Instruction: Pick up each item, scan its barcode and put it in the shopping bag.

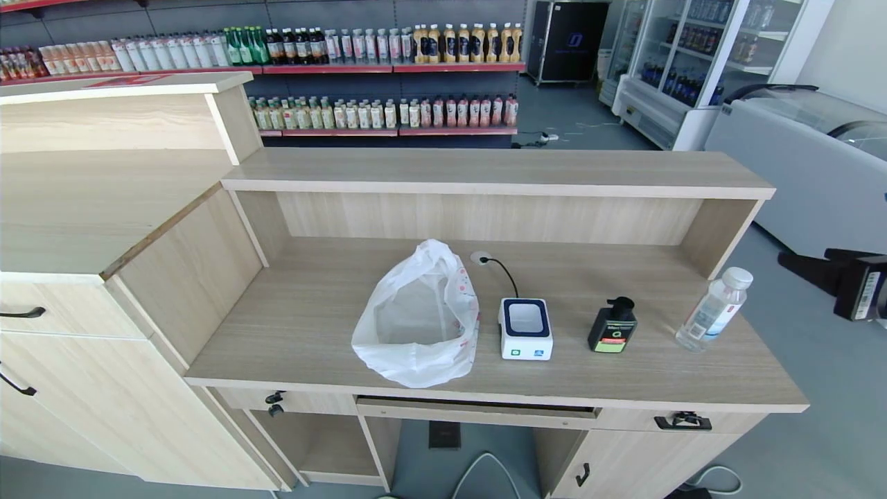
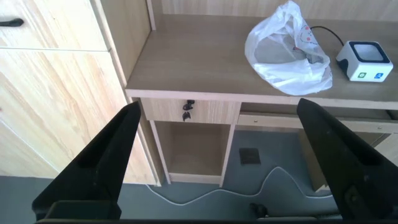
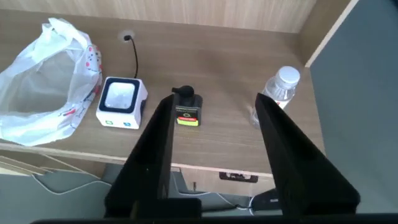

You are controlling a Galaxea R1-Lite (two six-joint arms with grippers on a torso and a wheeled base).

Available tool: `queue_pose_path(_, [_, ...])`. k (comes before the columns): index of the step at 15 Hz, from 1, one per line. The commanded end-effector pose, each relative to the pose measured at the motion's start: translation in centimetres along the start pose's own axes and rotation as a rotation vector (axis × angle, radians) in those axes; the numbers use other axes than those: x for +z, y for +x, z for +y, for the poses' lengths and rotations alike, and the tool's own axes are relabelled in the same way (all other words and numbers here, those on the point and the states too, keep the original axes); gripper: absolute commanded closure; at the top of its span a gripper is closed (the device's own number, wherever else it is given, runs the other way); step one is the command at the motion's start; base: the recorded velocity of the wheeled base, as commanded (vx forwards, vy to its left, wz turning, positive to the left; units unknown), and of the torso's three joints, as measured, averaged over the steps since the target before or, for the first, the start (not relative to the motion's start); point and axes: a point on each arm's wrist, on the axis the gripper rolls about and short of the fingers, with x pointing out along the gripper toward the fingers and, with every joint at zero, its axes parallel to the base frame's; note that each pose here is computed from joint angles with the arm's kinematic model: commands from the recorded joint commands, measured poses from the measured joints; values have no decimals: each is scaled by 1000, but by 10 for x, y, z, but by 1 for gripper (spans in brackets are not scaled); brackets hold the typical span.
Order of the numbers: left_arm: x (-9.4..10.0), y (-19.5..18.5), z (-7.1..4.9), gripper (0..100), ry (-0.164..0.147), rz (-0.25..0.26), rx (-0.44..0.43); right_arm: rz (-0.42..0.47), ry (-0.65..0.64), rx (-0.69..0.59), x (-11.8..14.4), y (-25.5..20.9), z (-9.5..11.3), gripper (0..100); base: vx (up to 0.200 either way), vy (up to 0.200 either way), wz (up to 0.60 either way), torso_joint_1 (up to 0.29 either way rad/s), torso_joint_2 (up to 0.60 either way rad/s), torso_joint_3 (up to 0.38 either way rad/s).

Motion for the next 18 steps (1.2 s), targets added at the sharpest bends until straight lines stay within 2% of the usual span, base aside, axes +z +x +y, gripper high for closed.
queue_pose_path(1, [0,0,0,0,0,2,1,113,-67,77,-58,120,-27,0,0,0,0,0,0,0])
queue_pose_path(3, [0,0,0,0,0,2,0,140,-186,156,-91,139,-43,0,0,0,0,0,0,0])
queue_pose_path(5, [0,0,0,0,0,0,0,192,-258,211,-113,146,-54,0,0,0,0,0,0,0])
queue_pose_path(9, [0,0,0,0,0,2,0,220,-291,261,-128,150,-54,0,0,0,0,0,0,0])
queue_pose_path(10, [0,0,0,0,0,2,0,224,-342,281,-135,156,-55,0,0,0,0,0,0,0])
queue_pose_path(13, [0,0,0,0,0,2,0,187,-400,376,-145,170,-56,0,0,0,0,0,0,0])
queue_pose_path(16, [0,0,0,0,0,2,1,170,-485,401,-157,192,-60,0,0,0,0,0,0,0])
queue_pose_path(18, [0,0,0,0,0,2,0,152,-487,428,-162,205,-61,0,0,0,0,0,0,0])
